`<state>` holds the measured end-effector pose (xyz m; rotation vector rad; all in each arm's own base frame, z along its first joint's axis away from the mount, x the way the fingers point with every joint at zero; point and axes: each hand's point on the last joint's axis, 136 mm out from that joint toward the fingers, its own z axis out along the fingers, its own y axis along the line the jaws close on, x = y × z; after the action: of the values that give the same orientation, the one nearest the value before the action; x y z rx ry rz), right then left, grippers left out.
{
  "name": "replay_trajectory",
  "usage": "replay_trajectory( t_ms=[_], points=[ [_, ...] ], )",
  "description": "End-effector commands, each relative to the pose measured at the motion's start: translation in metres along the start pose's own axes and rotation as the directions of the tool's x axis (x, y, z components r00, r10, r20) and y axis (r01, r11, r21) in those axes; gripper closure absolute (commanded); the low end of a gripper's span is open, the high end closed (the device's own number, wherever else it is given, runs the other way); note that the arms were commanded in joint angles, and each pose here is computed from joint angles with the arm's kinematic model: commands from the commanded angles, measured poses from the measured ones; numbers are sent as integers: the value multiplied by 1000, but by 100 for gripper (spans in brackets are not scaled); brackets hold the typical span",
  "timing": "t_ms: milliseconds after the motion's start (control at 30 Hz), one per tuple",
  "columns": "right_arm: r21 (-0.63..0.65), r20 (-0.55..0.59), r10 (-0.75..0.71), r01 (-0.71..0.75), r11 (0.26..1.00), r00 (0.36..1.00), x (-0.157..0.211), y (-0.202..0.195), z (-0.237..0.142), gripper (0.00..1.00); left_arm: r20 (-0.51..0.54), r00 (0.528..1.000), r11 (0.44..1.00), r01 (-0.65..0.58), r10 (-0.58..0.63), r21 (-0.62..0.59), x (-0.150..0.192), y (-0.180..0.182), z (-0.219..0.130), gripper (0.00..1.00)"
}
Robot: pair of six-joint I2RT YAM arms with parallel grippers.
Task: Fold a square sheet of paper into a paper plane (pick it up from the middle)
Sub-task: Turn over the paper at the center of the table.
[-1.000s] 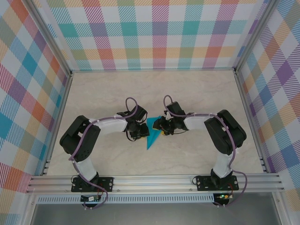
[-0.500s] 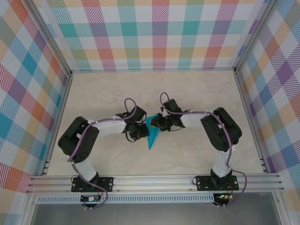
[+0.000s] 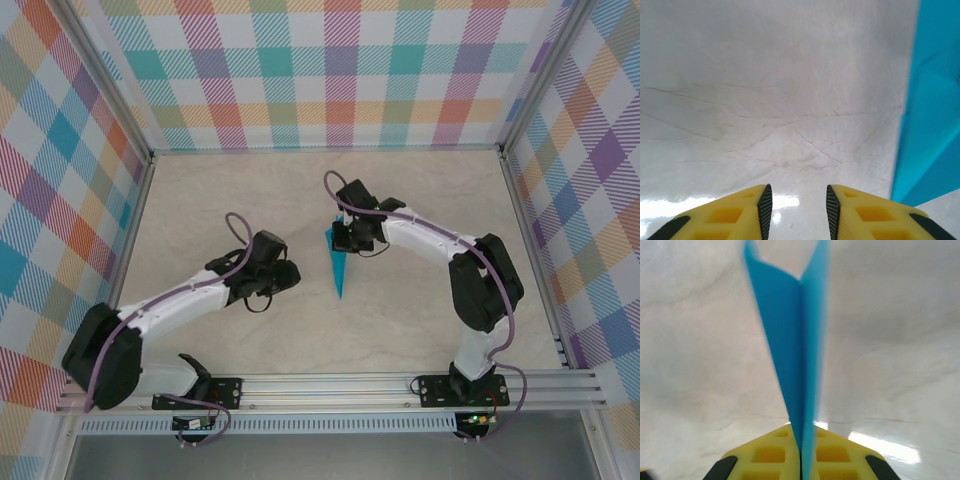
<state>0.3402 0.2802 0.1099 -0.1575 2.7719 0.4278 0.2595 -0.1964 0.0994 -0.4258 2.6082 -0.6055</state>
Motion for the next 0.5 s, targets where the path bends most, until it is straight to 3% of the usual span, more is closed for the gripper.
replay_trajectory(
  t_ms=[0,100,233,333,467],
  points=[
    [545,-129,-206,243,803,970,16,-77,-45,92,130,988,984,102,-83,-149,-9,51,-20,61],
    [651,-188,-229,295,699,955,15,-79,-47,91,219,964,966,189,-149,-175,-14,76,-37,57],
    [646,-253,-258,361,673,932,29,-52,-16,88,307,933,943,259,-188,-208,-18,100,-58,54],
    [601,-312,-266,406,688,912,48,-25,17,86,344,916,938,285,-205,-200,-20,109,-69,52],
    [465,-346,-264,409,785,900,74,22,51,78,360,907,935,299,-217,-189,-18,114,-74,50]
  ],
)
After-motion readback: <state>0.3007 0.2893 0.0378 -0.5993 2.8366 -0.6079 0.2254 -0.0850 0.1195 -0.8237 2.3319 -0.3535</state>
